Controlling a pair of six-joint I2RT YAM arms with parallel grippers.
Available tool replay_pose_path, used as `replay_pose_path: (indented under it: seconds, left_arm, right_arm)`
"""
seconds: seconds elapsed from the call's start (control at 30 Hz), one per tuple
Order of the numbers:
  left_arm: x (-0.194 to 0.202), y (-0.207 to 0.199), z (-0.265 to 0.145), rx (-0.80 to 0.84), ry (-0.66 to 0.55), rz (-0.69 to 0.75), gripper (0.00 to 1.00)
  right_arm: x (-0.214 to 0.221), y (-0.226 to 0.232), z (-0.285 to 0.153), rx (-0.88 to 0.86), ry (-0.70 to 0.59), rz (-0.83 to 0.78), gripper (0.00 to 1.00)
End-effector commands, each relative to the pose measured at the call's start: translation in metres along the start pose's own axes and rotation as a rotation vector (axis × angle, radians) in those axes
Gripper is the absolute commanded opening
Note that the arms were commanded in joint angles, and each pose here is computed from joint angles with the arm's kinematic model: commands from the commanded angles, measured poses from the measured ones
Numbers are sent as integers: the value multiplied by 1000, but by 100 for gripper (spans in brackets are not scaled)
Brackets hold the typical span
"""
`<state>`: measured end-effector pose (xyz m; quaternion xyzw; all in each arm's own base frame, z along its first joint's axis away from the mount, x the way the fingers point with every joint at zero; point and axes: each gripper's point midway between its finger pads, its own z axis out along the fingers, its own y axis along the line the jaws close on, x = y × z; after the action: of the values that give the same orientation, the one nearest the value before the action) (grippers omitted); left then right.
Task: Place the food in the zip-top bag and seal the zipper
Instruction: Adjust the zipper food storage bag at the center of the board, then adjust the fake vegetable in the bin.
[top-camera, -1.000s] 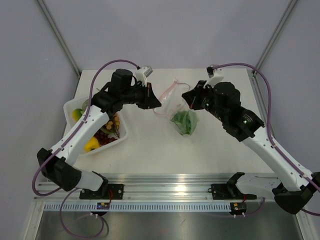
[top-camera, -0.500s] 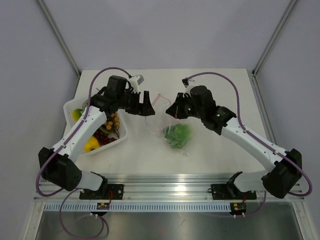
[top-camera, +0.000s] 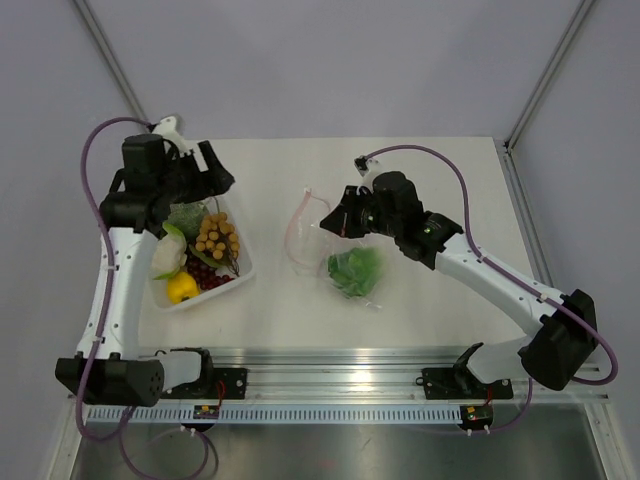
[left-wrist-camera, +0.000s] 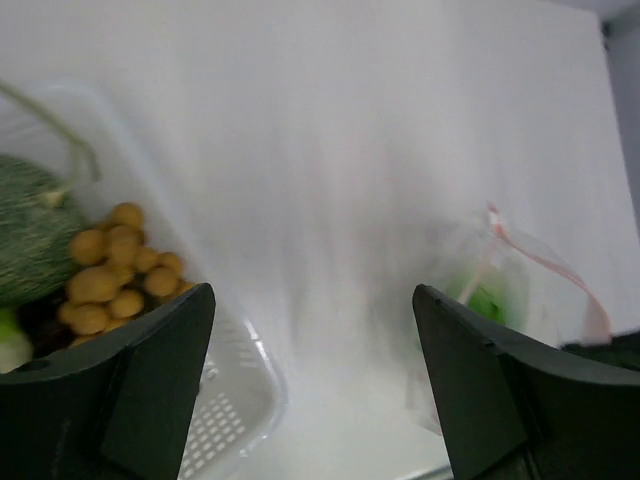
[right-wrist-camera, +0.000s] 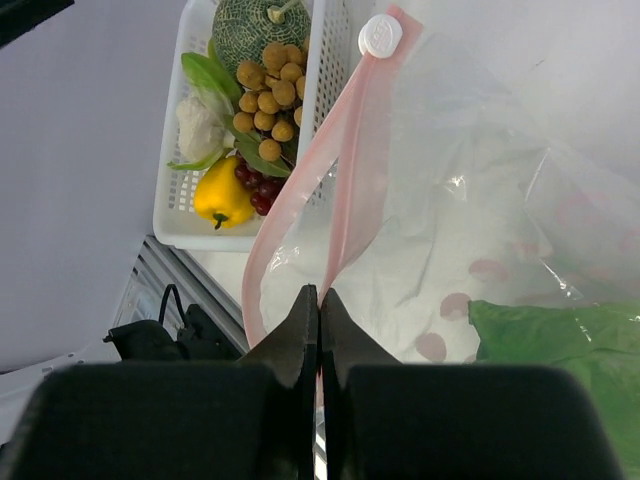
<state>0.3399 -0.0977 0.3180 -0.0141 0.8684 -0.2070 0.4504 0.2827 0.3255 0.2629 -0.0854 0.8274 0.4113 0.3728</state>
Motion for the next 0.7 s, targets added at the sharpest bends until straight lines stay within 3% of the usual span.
replay_pose_path:
  seconds: [0.0,0.13,0.4,0.5,0.67]
  left_arm:
    - [-3,75,-18,-249,-74,-161,83]
    - [19,131,-18,-453,-29,-283,83]
    - [35,196,-20,-793,-6,-269,83]
    - [48,214,-15,-875,57,-257,82]
    - [59,223,-1,-859,65,-247,75]
  right_arm:
    - [-14,27,-8,-90,-57,-19,0]
    - [-9,27,-7,-107,-46,-24,0]
    - [-1,27,-2,-129,-12,-66,0]
    - [-1,28,-1,-139,-9,-78,0]
    - [2,27,-1,-145,-2,-91,0]
